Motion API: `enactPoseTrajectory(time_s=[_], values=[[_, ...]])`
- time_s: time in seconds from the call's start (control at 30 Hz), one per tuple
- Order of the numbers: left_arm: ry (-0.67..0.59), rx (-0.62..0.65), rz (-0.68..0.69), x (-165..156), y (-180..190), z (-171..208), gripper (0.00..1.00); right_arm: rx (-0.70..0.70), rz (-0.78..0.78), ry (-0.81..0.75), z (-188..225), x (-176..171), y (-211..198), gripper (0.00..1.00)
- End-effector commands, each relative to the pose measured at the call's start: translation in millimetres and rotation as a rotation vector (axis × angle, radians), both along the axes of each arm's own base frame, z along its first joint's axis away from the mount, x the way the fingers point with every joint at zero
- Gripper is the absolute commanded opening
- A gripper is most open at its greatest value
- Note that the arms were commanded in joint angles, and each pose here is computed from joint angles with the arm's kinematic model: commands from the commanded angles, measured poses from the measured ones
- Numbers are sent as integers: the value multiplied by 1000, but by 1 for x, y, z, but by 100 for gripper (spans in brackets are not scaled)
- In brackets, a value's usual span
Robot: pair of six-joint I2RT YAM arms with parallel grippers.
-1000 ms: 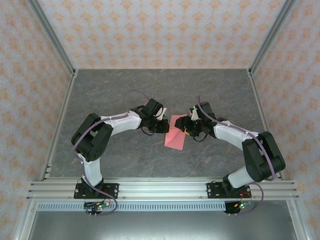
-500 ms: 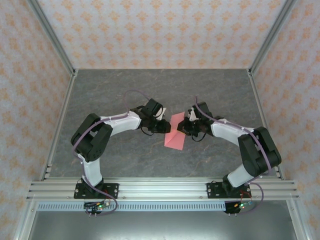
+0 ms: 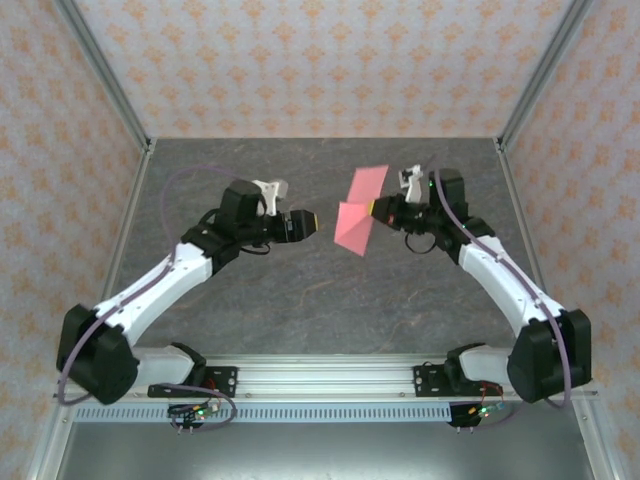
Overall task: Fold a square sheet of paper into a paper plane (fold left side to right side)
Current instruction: Turn over the paper at the center of the table.
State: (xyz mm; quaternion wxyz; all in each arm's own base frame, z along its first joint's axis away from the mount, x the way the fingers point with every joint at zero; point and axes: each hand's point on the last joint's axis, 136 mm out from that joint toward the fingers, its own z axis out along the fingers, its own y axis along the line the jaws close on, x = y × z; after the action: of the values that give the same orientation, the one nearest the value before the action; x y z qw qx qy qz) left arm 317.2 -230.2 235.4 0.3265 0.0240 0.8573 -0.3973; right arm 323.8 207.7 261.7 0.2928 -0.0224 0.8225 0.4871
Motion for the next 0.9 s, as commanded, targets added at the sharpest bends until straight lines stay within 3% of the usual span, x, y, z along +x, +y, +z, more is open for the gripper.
enactPoseTrajectory(time_s=[0.0,0.13,0.27,0.53,0.87], values=[[-109,-192,-33,-10,-8,56,85,131,141,-177,75,-16,16,0],[-214,-388,-101,-22,-17,116,87,205,216,-262,122,-32,33,0],[-279,-499,-149,-33,-19,154,87,246,296,-303,149,-53,50,1],[-288,-552,-152,-37,-18,170,84,330,372,-355,181,-80,66,2],[-342,-672,-146,-45,-11,195,57,355,352,-370,187,-90,61,4]])
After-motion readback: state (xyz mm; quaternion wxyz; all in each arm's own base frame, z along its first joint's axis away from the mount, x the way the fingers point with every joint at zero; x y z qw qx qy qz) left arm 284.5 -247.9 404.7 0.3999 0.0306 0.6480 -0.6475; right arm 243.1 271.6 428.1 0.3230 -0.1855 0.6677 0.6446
